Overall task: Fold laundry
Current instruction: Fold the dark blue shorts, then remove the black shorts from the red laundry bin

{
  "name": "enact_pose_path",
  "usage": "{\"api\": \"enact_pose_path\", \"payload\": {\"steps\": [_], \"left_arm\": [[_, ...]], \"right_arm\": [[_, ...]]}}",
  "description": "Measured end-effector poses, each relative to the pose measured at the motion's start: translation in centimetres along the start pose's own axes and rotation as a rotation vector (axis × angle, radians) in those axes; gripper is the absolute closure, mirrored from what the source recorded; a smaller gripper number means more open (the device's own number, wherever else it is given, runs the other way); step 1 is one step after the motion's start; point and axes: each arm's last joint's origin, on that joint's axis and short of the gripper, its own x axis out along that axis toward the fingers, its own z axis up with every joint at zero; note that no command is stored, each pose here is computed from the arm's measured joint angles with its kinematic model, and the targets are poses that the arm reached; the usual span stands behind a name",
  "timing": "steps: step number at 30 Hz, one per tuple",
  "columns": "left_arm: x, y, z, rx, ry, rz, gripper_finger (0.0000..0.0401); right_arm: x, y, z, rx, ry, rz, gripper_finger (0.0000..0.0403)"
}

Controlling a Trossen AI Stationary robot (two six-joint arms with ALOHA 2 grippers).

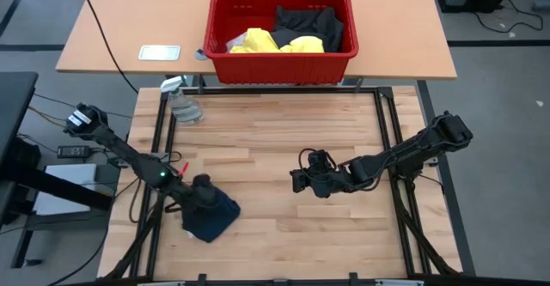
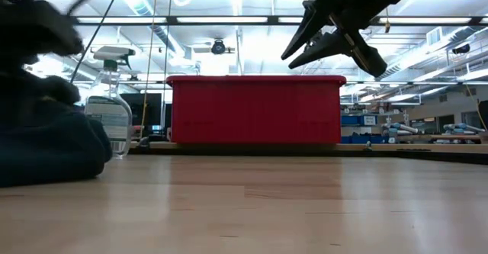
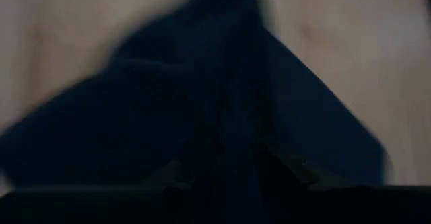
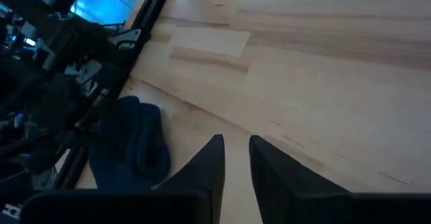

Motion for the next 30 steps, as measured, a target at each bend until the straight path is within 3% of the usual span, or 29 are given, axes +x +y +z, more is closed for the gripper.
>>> {"api": "enact_pose_path", "payload": {"steps": [4,7,11,15,20,26,30], "left_arm": [[-0.7,-0.8,-1.4,0.243,0.138,-0.133,0.0288],[-1.4,-1.0,-1.9,0.325,0.144,-0.158,0.0288],[-2.9,-1.3,-0.9,0.317,0.004,-0.14,0.0288],[-3.9,-1.0,0.5,0.281,-0.167,-0.028,0.0288],[-3.4,0.3,1.3,0.235,-0.179,0.067,0.0287],[-4.9,0.4,2.8,0.091,-0.296,0.039,0.0287],[-8.6,0.1,4.9,0.107,-0.566,-0.014,0.0287]], "right_arm": [[-0.1,0.0,-0.3,0.008,0.008,0.004,0.0356],[-0.2,0.2,-0.5,0.016,0.009,0.017,0.0376],[-0.3,0.3,-0.5,0.023,-0.009,0.027,0.0393],[-0.1,0.2,-0.2,0.03,-0.023,0.018,0.0395],[0.4,0.1,0.7,0.062,-0.045,0.011,0.0387],[0.5,0.7,1.0,0.067,-0.057,0.061,0.0391],[0.4,1.2,1.1,0.057,-0.065,0.105,0.0392]]}}
